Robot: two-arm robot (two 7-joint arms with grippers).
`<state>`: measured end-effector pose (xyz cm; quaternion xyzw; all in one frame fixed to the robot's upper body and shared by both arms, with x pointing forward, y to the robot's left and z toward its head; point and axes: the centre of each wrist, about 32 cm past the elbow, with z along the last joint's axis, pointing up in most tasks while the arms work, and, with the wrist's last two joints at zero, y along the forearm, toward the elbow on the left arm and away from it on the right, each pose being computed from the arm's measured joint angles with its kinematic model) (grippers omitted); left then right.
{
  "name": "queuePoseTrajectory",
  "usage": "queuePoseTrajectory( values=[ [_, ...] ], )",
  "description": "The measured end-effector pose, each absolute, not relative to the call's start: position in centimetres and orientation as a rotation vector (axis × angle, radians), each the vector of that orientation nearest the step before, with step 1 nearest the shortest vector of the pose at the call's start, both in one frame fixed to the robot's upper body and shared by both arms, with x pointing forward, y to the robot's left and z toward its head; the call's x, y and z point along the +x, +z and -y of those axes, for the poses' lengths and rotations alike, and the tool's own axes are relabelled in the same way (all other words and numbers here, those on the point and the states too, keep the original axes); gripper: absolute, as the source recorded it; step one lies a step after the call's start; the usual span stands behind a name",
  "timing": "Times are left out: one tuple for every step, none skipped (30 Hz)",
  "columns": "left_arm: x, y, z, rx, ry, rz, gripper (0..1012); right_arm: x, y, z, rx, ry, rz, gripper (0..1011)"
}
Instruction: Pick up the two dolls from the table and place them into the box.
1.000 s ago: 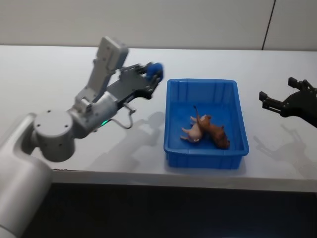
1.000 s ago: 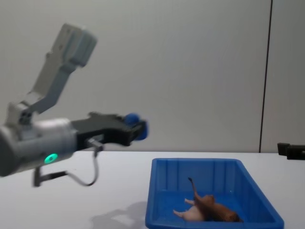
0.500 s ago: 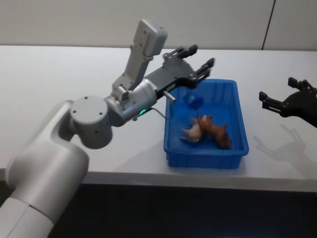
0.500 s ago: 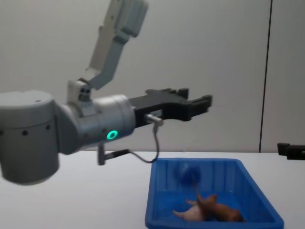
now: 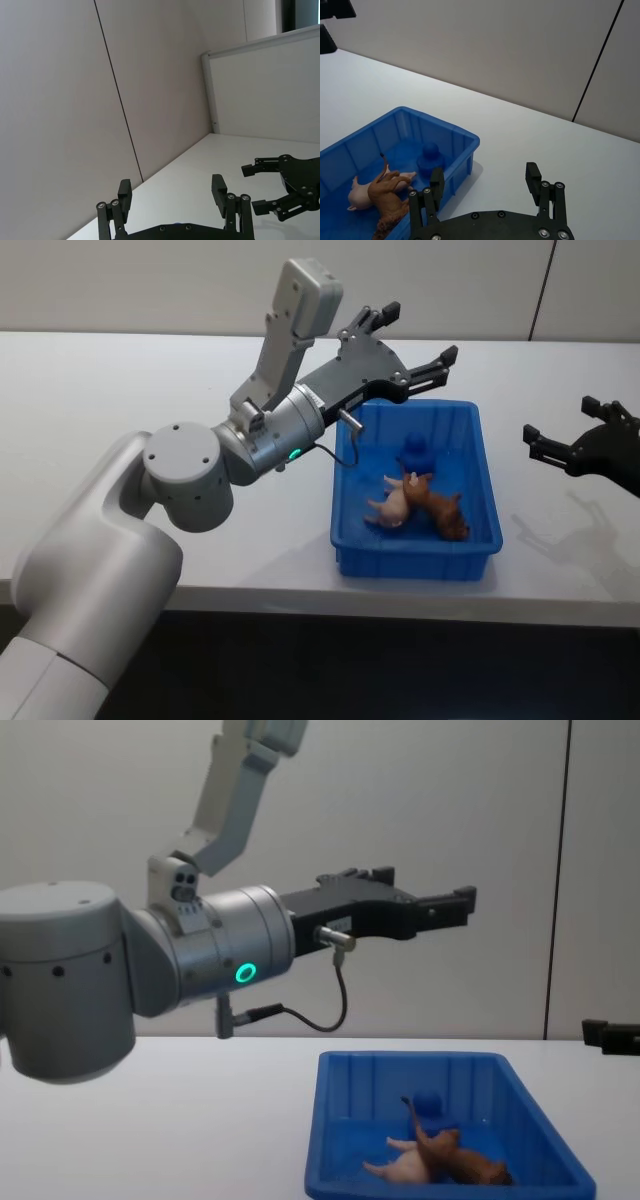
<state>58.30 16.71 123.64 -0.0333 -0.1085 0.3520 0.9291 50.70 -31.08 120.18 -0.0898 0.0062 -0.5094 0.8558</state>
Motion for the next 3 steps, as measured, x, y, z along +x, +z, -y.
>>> queuePoseTrajectory(
  values=[
    [58.25,123.67,-16.77,-0.069,0.723,0.224,1001,50.70,120.18,31.08,-0.189,-1.071,-0.013,1001],
    [58.20,123.73,-16.83,-0.071,0.725,0.226,1001,50.70,120.18,31.08,-0.189,-1.071,-0.013,1001],
    [58.15,123.78,-16.87,-0.072,0.726,0.228,1001,50.70,120.18,31.08,-0.189,-1.071,-0.013,1001]
  ],
)
